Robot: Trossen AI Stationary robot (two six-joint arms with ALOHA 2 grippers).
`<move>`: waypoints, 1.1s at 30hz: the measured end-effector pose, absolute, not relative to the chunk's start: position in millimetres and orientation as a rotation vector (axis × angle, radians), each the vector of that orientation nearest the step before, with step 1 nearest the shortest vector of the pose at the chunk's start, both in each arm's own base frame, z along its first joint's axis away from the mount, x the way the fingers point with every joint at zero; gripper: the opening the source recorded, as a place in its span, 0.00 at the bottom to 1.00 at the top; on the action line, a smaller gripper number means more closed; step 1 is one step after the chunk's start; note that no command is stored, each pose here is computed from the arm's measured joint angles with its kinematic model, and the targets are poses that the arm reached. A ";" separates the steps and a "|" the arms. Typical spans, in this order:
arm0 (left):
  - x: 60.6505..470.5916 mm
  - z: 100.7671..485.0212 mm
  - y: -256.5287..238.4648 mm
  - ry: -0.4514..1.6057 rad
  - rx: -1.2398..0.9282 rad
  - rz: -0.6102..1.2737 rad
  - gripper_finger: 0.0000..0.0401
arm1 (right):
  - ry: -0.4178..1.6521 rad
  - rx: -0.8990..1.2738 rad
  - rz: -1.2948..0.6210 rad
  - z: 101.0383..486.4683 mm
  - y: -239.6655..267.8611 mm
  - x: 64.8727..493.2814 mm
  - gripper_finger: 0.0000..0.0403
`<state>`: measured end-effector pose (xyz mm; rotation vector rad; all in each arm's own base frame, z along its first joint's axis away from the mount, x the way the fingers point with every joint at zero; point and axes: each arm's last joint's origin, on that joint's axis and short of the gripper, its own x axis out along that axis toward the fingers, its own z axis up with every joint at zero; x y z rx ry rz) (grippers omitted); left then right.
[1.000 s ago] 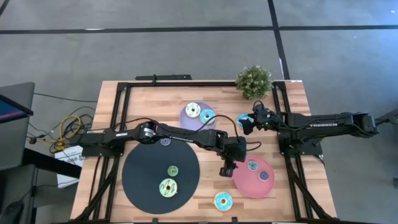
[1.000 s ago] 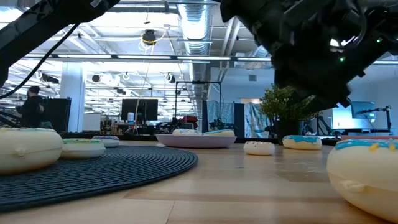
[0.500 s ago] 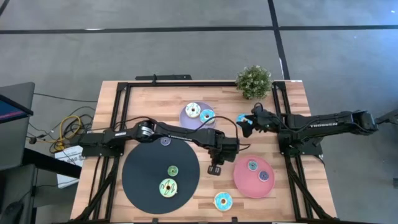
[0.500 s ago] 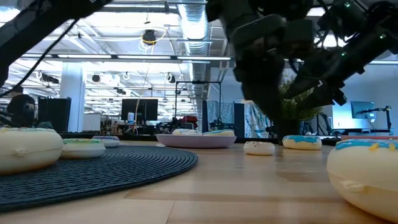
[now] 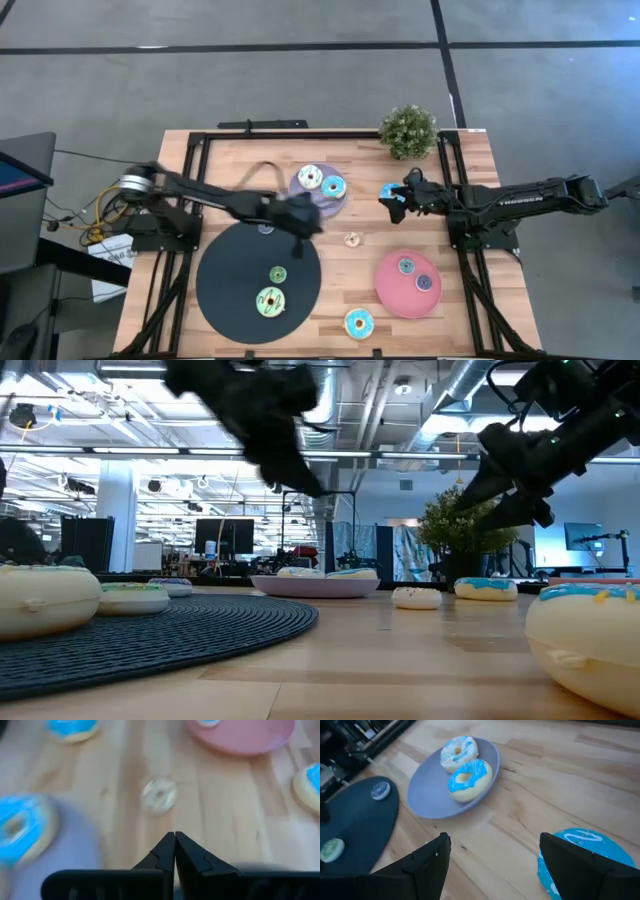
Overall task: Pick & Place donuts
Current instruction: Put the large blue donut on the purple plate
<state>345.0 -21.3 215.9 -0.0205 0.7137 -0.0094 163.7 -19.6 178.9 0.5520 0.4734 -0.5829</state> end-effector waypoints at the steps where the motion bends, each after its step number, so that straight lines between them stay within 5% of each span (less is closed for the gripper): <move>1: 331.3 219.0 -16.9 0.693 -0.023 0.005 0.01 | 0.466 0.554 -0.581 179.4 -19.7 164.1 0.74; 11: 212.9 239.7 18.2 0.475 0.003 0.144 0.00 | 0.365 0.499 -0.515 206.8 -18.5 178.8 0.74; 17: 168.7 228.6 30.6 0.391 -0.018 0.228 0.00 | 0.662 0.516 -0.649 221.3 -26.3 191.6 0.74; 24: 148.1 219.3 33.7 0.357 -0.052 0.259 0.00 | 1.126 0.589 -0.883 205.5 -46.5 181.8 0.74; 33: 148.3 220.1 33.0 0.346 -0.082 0.231 0.00 | 1.133 0.699 -0.929 184.4 -81.5 183.0 0.74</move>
